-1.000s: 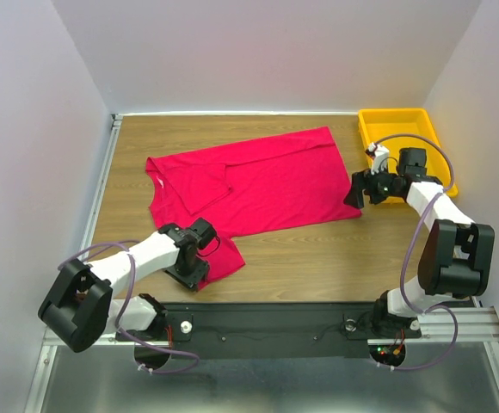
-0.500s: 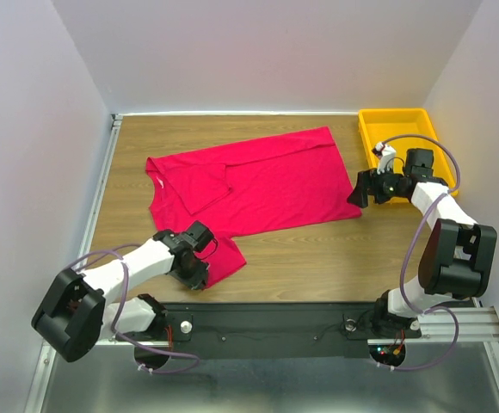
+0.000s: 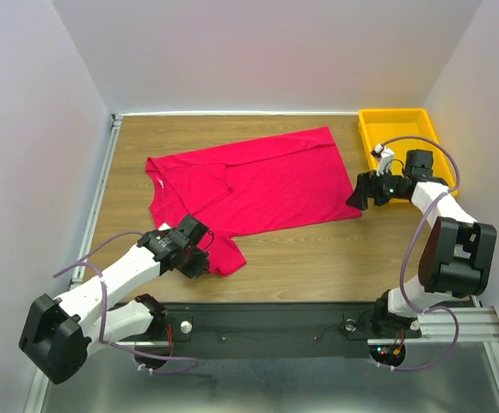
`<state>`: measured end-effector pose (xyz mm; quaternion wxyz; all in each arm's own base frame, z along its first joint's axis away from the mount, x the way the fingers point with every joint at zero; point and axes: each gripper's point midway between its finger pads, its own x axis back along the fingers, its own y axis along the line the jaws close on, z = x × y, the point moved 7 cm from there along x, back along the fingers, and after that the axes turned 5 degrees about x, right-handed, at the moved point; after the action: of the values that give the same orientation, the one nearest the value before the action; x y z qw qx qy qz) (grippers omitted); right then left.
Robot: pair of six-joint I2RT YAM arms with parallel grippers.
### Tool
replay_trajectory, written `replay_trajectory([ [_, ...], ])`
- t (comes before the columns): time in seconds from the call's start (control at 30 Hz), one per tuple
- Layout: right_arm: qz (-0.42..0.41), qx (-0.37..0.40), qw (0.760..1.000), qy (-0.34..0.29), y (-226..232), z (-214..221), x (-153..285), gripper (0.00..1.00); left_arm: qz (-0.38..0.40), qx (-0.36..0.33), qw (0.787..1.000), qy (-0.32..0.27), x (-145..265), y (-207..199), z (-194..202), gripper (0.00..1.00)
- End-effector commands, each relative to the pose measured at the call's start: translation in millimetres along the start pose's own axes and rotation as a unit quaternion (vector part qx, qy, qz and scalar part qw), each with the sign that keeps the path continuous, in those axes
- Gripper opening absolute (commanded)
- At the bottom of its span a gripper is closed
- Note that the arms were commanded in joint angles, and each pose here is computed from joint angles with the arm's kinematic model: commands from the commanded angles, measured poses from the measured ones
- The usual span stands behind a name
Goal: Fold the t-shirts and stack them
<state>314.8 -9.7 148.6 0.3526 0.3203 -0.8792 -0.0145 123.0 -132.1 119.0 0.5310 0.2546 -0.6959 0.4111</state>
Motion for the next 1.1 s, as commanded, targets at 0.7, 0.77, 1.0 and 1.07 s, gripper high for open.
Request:
replay_trajectory([
  [0.7, 0.022, 0.06, 0.989, 0.131, -38.2, 3.4, -29.7, 0.84, 0.115, -0.059, 0.988, -0.086, 37.7, -35.1, -32.1, 0.0],
  [0.77, 0.024, 0.062, 0.989, 0.133, -34.7, 4.3, -28.6, 0.83, 0.119, -0.061, 0.987, -0.087, 39.2, -35.3, -32.5, 0.0],
  [1.0, 0.033, 0.039, 0.985, 0.165, -27.8, 23.3, -31.7, 0.73, 0.133, -0.056, 0.986, -0.089, 41.2, -33.0, -33.5, 0.0],
  [1.07, 0.032, 0.03, 0.985, 0.17, -25.4, 25.8, -34.4, 0.68, 0.137, -0.056, 0.985, -0.087, 41.1, -33.2, -33.4, 0.0],
])
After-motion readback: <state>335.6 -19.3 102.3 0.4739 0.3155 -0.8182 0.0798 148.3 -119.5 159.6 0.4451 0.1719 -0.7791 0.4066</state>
